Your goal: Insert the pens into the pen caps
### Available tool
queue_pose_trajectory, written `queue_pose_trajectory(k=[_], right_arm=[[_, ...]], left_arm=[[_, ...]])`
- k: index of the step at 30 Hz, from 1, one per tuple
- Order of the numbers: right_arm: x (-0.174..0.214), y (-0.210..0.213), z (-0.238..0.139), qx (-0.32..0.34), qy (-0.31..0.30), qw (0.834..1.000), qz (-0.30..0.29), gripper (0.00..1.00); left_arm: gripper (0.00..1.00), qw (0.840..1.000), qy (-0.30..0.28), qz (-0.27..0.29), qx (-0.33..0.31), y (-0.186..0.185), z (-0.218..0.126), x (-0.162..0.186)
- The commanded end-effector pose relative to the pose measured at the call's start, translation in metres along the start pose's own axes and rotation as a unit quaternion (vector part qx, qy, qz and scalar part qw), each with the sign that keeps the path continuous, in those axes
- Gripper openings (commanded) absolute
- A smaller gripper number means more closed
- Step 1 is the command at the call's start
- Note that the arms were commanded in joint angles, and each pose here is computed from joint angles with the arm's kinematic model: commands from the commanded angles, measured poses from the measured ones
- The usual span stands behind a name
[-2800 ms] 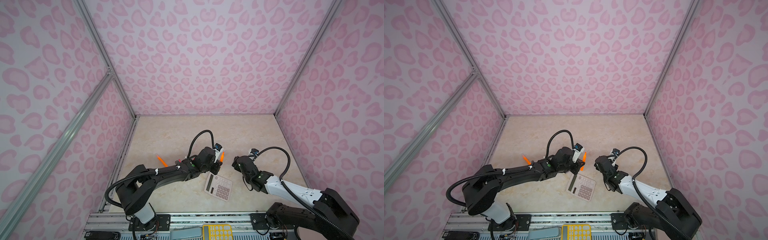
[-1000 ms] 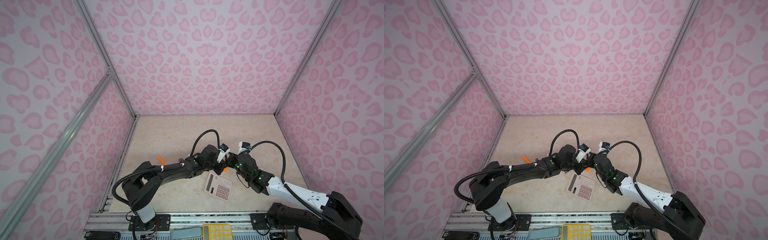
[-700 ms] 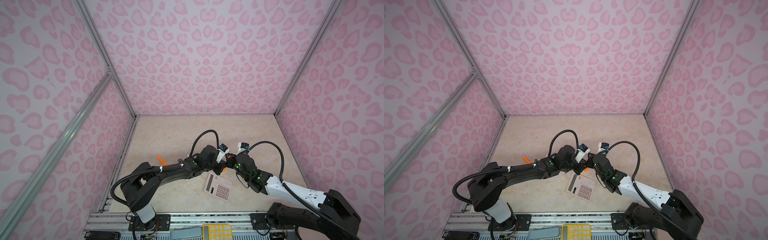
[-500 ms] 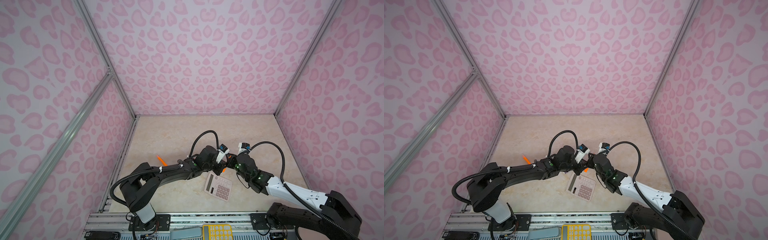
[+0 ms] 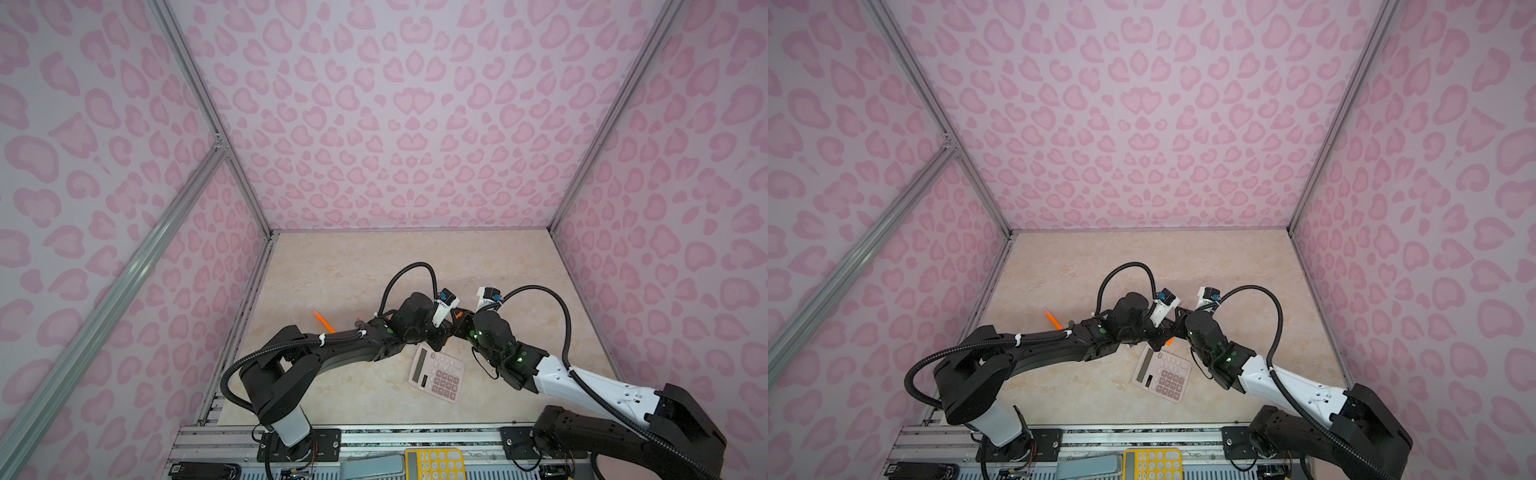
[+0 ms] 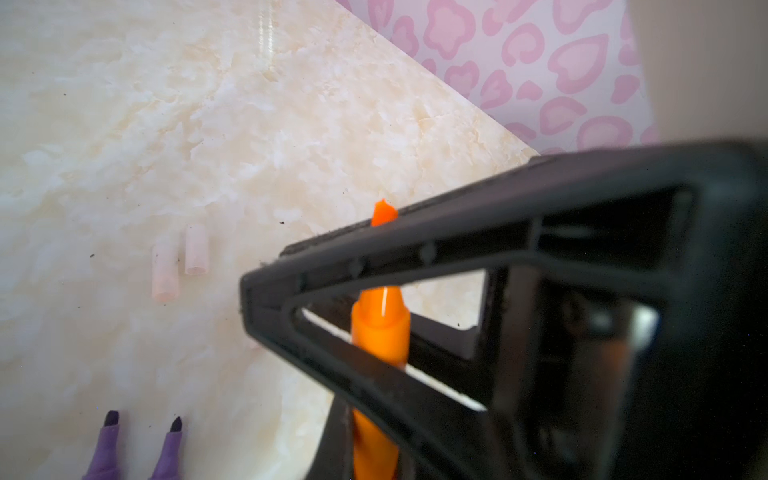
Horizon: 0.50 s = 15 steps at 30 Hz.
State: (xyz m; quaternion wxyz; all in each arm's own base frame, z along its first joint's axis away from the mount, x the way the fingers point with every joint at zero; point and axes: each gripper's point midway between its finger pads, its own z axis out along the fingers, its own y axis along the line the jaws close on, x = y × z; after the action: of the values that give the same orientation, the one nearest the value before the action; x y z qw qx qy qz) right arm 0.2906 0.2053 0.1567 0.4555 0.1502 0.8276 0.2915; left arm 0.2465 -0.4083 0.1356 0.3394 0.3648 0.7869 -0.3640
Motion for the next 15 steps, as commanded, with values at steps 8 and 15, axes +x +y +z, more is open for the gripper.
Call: queue_pose_trajectory(k=[8,15], right_arm=[[-0.020,-0.038,-0.021,0.087,-0.052,0.995,-0.015,0.63],[-0.008,-0.088,-0.023,0.189,-0.049,0.980,-0.032,0.55]], left_arm=[[0.03,0.992,-0.062,-0.082,-0.067,0.060,-0.014,-0.019],[0.03,0.988,-0.069,-0.097,-0.094,0.081,-0.035,-0.005]])
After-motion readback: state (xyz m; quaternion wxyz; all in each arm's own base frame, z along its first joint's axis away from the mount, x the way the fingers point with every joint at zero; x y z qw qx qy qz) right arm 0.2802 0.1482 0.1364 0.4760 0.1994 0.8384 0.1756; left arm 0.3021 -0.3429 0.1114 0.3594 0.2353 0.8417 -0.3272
